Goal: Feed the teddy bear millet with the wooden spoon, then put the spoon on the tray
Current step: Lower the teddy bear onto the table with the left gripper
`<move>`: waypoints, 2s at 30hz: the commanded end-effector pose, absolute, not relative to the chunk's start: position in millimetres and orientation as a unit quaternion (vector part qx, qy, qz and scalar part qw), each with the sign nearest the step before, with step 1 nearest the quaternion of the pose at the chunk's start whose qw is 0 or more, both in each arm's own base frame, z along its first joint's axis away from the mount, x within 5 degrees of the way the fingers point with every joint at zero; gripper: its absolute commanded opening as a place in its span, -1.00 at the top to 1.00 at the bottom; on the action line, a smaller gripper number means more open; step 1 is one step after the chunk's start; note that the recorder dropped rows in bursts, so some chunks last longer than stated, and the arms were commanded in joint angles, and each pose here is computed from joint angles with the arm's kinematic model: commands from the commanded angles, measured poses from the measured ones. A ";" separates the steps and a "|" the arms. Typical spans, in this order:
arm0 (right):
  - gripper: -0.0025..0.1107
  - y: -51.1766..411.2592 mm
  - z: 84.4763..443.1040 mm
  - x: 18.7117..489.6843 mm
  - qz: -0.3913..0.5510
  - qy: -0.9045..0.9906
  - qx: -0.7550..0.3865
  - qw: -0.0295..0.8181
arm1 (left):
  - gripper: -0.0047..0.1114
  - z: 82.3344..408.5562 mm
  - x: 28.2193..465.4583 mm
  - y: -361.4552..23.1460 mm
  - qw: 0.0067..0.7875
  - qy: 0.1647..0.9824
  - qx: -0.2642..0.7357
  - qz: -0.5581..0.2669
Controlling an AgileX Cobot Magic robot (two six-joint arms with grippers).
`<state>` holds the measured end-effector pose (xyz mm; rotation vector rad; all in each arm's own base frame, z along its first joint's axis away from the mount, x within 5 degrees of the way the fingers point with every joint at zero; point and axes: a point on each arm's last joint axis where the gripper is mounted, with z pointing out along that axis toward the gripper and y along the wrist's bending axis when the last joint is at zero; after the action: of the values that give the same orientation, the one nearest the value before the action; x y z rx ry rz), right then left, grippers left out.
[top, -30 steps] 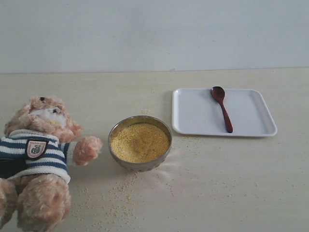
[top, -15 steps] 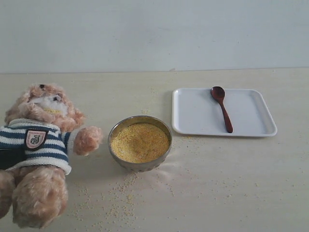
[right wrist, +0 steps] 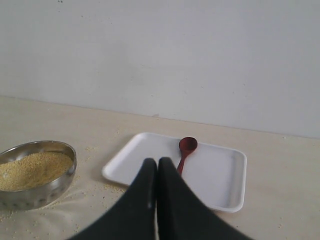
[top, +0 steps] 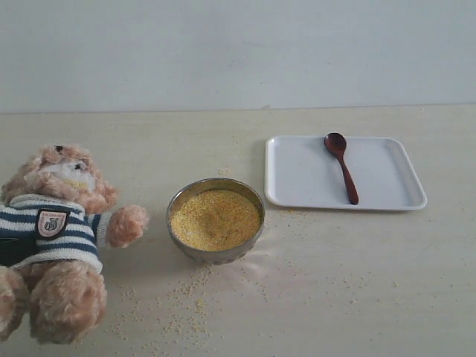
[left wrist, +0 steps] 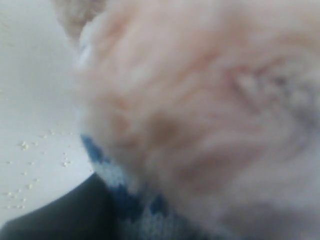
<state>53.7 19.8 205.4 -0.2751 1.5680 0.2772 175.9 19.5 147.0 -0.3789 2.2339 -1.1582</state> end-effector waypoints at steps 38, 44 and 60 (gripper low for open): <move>0.96 19.7 204.2 53.7 0.125 0.702 -0.121 0.691 | -0.01 93.2 214.6 19.9 0.277 0.845 -0.115 -0.442; 0.96 19.7 204.2 53.7 0.125 0.702 -0.121 0.691 | -0.43 95.7 214.5 24.6 0.280 0.834 -0.140 -0.454; 0.96 19.7 204.2 53.7 0.125 0.702 -0.121 0.691 | -0.43 158.8 205.4 34.8 0.359 0.792 -0.125 -0.478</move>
<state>53.7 19.8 205.4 -0.2710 1.5689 0.2816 207.7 35.8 142.5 -0.3503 2.0784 -1.2410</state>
